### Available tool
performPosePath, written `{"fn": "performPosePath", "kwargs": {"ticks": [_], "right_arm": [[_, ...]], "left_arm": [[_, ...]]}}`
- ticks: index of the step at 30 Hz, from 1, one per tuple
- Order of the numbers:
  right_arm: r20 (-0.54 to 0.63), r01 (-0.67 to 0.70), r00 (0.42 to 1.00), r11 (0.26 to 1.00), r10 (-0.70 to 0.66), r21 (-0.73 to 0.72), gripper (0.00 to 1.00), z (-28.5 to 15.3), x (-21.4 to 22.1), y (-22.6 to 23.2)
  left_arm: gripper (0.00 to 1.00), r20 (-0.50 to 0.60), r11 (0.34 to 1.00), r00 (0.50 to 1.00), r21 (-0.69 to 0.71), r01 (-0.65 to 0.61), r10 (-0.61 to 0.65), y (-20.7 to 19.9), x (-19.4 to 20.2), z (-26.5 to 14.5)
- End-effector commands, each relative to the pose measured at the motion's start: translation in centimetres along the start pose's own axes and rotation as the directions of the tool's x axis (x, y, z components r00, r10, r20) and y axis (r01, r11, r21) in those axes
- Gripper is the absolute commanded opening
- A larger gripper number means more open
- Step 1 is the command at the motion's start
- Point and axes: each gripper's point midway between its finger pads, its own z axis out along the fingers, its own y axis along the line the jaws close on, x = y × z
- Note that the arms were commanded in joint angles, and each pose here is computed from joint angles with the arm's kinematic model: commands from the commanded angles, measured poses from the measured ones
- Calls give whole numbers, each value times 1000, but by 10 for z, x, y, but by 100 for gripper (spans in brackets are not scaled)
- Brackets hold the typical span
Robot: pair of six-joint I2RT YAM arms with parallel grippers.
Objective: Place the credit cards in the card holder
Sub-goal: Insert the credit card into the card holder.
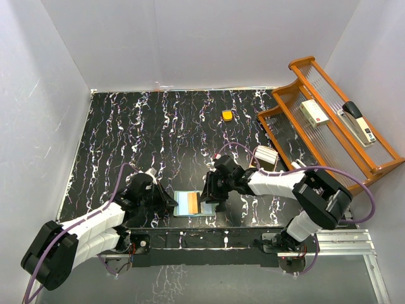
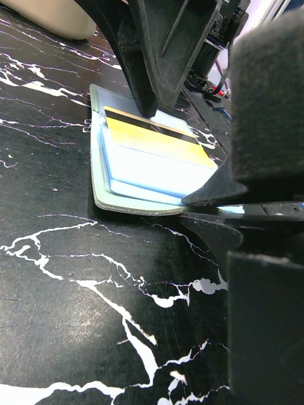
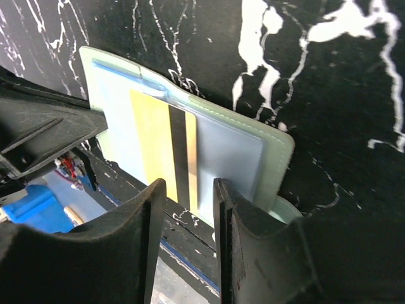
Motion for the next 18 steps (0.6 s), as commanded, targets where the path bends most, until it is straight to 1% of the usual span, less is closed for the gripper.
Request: {"fn": "performPosePath", "kwargs": {"ticks": [1,18], "right_arm": [[46,27,998,998,-30,59,34,-9,-9,-4],[-12,46,999,998,-47,-34,34,13,1,23]], "left_arm": [[0,-31,999,999,-54,7,-9,14,8,0],[0,-27,999,1000,-48,7,-8,13,8,-3]]}}
